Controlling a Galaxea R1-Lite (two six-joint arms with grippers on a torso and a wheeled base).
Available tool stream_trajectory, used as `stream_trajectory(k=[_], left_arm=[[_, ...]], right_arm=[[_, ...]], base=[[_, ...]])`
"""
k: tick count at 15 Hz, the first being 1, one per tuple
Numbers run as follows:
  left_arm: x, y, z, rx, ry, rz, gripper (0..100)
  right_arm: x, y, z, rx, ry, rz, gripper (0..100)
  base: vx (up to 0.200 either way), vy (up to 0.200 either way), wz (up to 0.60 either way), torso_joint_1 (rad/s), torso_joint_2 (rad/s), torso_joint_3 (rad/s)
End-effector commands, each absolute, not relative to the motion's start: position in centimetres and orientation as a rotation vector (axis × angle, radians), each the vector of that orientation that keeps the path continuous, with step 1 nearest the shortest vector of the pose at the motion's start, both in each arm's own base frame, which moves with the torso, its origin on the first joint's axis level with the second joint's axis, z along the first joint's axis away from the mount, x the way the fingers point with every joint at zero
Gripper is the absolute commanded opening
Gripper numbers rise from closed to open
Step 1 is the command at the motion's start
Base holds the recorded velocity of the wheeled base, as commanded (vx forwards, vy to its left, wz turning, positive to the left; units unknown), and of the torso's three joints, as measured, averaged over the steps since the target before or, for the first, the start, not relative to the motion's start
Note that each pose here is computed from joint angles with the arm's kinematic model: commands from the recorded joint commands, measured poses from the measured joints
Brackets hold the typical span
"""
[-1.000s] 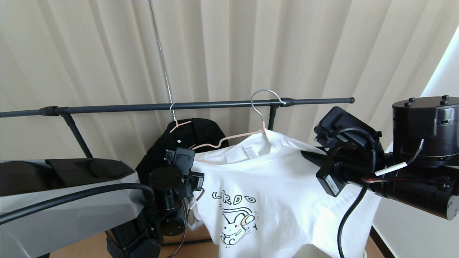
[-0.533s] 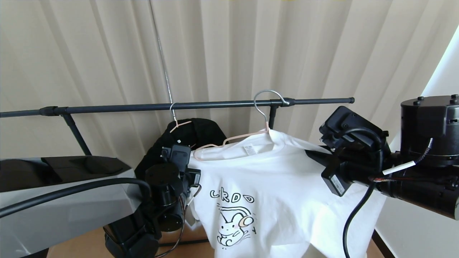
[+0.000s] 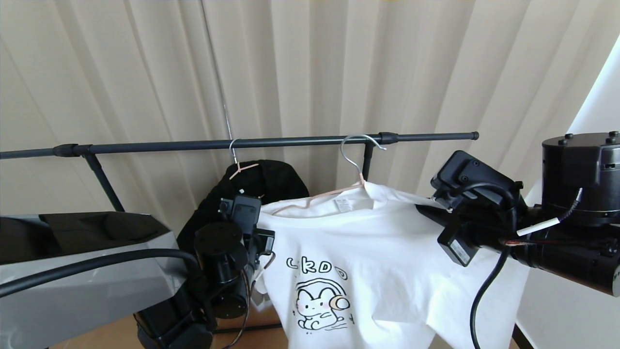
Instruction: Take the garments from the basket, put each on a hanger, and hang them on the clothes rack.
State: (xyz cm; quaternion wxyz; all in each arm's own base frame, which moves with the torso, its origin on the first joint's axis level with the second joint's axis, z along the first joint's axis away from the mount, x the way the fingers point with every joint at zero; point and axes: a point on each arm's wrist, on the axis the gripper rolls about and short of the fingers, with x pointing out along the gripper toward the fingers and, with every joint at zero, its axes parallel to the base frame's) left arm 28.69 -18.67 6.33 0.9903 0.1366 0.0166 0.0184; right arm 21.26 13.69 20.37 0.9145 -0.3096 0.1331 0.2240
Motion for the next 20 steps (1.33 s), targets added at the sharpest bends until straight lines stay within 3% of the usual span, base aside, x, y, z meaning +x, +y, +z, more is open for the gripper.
stream_trajectory(k=[1,8,10,13,17,20], left_arm=[[27.4,-19.5,6.9,0.272,0.024,-0.008,0],[25.6,-20.8,7.6,0.267,0.007,-0.071,0],[25.2,-21.0,8.0,0.262,-0.004,-0.08,0],[24.7,-21.0,9.7,0.278,-0.048,-0.089,0],[25.3,-20.8,10.4,0.364,-0.086,-0.119,0],[26.0,-20.3,11.5,0.336,-0.122,-0.116,0]], right_arm=[[21.8,14.1,19.5,-0.642,0.293,0.469,0],[21.3,15.4,16.9,-0.583,0.301,0.578,0],[21.0,15.2,15.6,-0.542,0.355,0.591,0],[20.6,15.0,14.8,-0.473,0.301,0.653,0],[20.4,14.8,14.7,-0.465,0.286,0.649,0],[20.6,14.7,14.4,-0.453,0.271,0.643,0]], base=[[0.0,0.0,0.0,0.0,0.0,0.0],[0.0,0.0,0.0,0.0,0.0,0.0],[0.0,0.0,0.0,0.0,0.0,0.0],[0.0,0.0,0.0,0.0,0.0,0.0],[0.0,0.0,0.0,0.0,0.0,0.0],[0.0,0.0,0.0,0.0,0.0,0.0]])
